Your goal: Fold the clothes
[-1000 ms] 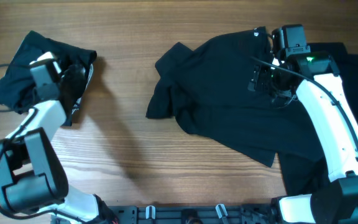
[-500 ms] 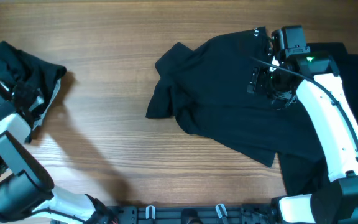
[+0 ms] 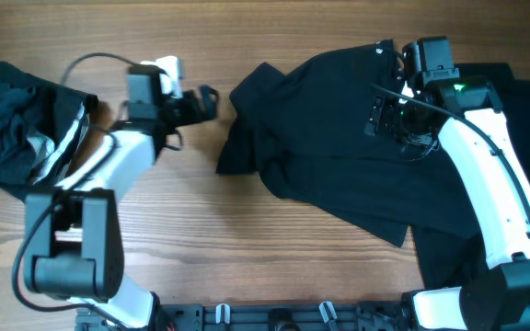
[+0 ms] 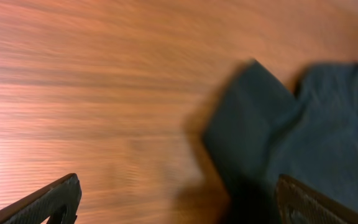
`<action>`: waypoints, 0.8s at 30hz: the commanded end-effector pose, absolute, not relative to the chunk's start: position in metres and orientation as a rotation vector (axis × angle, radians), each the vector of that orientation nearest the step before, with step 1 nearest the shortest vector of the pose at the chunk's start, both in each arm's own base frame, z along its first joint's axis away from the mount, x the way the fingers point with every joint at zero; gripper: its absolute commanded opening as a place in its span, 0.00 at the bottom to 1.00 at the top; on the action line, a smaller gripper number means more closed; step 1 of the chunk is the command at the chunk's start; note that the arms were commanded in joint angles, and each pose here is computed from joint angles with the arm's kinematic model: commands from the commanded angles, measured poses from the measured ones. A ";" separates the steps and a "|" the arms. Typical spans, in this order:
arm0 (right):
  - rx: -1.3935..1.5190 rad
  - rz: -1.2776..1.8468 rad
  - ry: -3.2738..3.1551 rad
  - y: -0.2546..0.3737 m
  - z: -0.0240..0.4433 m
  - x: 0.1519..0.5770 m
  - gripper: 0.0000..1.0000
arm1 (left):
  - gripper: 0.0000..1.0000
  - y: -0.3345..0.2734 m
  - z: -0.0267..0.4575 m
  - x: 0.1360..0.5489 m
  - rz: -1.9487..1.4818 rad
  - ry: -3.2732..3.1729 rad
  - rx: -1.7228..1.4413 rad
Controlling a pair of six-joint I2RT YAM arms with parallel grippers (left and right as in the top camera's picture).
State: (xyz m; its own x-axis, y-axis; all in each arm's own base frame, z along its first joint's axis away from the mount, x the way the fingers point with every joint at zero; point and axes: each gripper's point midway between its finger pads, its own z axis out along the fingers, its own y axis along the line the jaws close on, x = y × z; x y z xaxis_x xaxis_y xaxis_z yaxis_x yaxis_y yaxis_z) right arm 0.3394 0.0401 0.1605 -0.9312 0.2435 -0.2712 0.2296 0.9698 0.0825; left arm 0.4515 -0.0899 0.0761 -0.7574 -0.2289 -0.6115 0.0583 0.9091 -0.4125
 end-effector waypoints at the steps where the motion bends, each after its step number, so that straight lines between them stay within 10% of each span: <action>1: 0.336 0.091 2.846 0.043 0.159 0.338 0.84 | 1.00 -0.137 0.056 0.438 -0.572 2.440 -0.004; 7: 0.337 0.090 2.852 0.043 0.159 0.336 0.84 | 0.94 -0.222 0.008 0.391 -0.634 2.574 0.246; 11: 0.341 0.078 2.862 0.042 0.158 0.334 0.82 | 0.17 -0.221 0.010 0.379 -0.627 2.616 0.255; 13: 0.347 0.067 2.866 0.041 0.158 0.332 0.75 | 0.04 -0.201 0.026 0.382 -0.609 2.618 0.194; 16: 0.349 0.061 2.885 0.040 0.156 0.328 0.36 | 0.04 -0.123 0.062 0.380 -0.434 2.648 -0.035; 22: 0.393 0.048 2.926 0.039 0.148 0.319 0.42 | 0.04 -0.008 0.103 0.329 -0.224 2.701 -0.470; 23: 0.392 0.044 2.937 0.039 0.145 0.316 0.43 | 0.21 0.002 0.106 0.318 -0.234 2.709 -0.577; 24: 0.393 0.041 2.946 0.038 0.143 0.314 0.48 | 0.80 0.001 0.109 0.313 -0.286 2.714 -0.602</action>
